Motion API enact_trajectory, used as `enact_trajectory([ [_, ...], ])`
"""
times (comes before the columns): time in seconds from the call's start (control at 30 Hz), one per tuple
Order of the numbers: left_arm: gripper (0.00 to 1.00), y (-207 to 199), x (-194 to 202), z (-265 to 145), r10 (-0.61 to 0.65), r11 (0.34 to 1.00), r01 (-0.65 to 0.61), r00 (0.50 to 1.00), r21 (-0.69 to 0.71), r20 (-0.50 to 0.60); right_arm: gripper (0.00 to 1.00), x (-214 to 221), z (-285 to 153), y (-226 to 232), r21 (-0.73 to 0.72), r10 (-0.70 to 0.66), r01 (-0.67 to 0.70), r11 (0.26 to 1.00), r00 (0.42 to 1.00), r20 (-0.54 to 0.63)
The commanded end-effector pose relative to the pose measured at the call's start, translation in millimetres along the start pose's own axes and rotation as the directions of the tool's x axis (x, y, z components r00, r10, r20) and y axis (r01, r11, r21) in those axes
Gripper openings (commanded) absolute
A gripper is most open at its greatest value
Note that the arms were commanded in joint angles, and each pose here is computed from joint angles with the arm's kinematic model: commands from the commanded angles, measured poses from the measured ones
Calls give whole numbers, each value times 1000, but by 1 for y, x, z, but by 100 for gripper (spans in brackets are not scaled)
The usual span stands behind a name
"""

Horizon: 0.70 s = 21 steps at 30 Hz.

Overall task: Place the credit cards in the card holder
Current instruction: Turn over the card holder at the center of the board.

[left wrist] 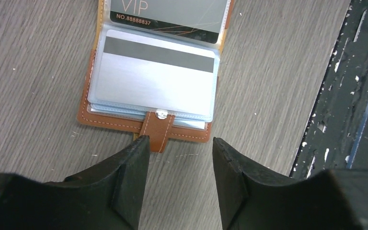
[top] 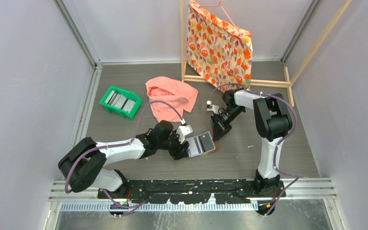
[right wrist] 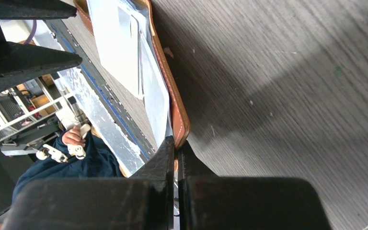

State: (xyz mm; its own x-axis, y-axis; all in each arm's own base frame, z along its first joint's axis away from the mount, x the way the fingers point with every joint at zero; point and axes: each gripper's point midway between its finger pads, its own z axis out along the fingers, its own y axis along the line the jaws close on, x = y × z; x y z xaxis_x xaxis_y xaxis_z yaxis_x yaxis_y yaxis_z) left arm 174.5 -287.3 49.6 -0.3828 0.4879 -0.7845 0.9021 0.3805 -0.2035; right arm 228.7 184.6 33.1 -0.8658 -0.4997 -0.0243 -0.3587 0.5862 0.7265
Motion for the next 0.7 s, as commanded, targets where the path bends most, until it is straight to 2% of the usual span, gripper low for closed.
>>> enact_trajectory([
  [0.0,53,7,-24,4,68,998,-67,997,-9,35,1,-7,-14,8,22,-62,61,998,998,28],
  [0.17,55,15,-29,5,104,994,-103,994,-41,21,1,-7,-15,9,19,-65,65,998,997,28],
  [0.43,55,8,-14,12,141,988,-144,988,-45,-66,1,-8,-17,11,14,-67,66,998,997,30],
  [0.67,54,10,3,17,188,968,-213,967,-135,-173,1,-7,-19,12,13,-72,71,997,997,31],
])
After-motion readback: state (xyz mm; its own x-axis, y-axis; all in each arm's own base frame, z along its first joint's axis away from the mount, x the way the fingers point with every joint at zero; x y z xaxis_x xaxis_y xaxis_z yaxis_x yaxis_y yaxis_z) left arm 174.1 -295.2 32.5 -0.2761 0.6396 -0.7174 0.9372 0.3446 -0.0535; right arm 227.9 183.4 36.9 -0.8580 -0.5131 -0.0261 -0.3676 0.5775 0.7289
